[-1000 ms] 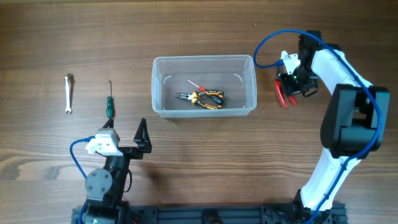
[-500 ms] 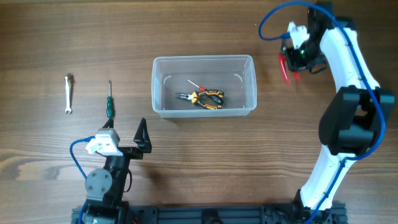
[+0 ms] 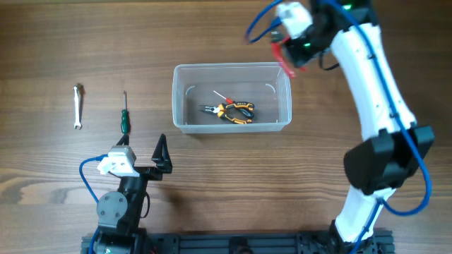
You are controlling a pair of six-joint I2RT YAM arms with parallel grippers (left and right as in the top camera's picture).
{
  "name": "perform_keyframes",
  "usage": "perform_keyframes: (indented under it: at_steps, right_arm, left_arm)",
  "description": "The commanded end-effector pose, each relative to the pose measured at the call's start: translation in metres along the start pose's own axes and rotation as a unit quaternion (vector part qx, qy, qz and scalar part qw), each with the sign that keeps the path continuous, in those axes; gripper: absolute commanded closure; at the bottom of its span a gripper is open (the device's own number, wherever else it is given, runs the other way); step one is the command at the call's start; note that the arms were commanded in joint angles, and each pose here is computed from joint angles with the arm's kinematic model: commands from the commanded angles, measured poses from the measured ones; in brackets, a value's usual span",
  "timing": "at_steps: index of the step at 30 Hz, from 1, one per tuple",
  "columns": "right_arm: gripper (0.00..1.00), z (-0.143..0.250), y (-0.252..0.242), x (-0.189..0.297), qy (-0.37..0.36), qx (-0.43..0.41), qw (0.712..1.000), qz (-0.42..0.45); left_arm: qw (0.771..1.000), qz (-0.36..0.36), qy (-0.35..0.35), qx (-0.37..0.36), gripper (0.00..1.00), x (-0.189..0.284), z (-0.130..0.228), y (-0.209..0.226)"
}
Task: Pack container
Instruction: 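Lift the shears and carry them over the clear container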
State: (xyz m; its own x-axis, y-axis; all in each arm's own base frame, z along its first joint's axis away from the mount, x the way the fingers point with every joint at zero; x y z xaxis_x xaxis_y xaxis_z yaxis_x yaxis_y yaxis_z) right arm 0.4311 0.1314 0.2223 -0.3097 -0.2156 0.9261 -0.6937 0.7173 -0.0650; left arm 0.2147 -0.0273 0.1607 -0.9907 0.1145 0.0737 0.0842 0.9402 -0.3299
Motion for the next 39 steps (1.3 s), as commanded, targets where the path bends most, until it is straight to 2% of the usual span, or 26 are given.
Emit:
perform_keyframes:
  at_steps: [1, 5, 15, 20, 39]
  right_arm:
    - [0.96, -0.025, 0.043, 0.017, -0.033, 0.11, 0.993, -0.017]
    - [0.96, -0.037, 0.078, 0.015, -0.037, 0.176, 0.983, -0.033]
    - [0.96, -0.042, 0.106, -0.012, -0.029, 0.214, 0.975, -0.055]
    - [0.95, -0.037, 0.114, -0.033, -0.019, 0.21, 0.973, -0.089]
    - [0.95, -0.02, 0.117, -0.112, 0.049, 0.175, 0.975, -0.131]
  left_arm:
    - [1.0, -0.007, -0.005, -0.01, 0.0, 0.0, 0.0, 0.003]
    - [1.0, -0.007, -0.005, -0.01, 0.0, 0.0, 0.0, 0.003]
    - [1.0, -0.007, -0.005, -0.01, 0.0, 0.0, 0.0, 0.003]
    - [1.0, -0.007, -0.005, -0.01, 0.0, 0.0, 0.0, 0.003]
    - [1.0, -0.007, -0.005, -0.01, 0.0, 0.0, 0.0, 0.003]
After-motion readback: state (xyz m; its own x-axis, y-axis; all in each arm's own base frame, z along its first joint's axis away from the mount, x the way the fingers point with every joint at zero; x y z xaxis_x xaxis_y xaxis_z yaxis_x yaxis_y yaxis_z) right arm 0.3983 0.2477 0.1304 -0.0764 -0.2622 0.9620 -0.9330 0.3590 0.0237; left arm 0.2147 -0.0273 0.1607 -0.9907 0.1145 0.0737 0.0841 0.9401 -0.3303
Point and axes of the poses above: each gripper's point midway between its finger pads, its own x axis back along the fingers, its own y axis along the line the jaws close on, z = x × y, the point moved 3 cm from there along x, back along the fingers, and after that the axes turned 2 degrees about x, right-handed, at the moved point
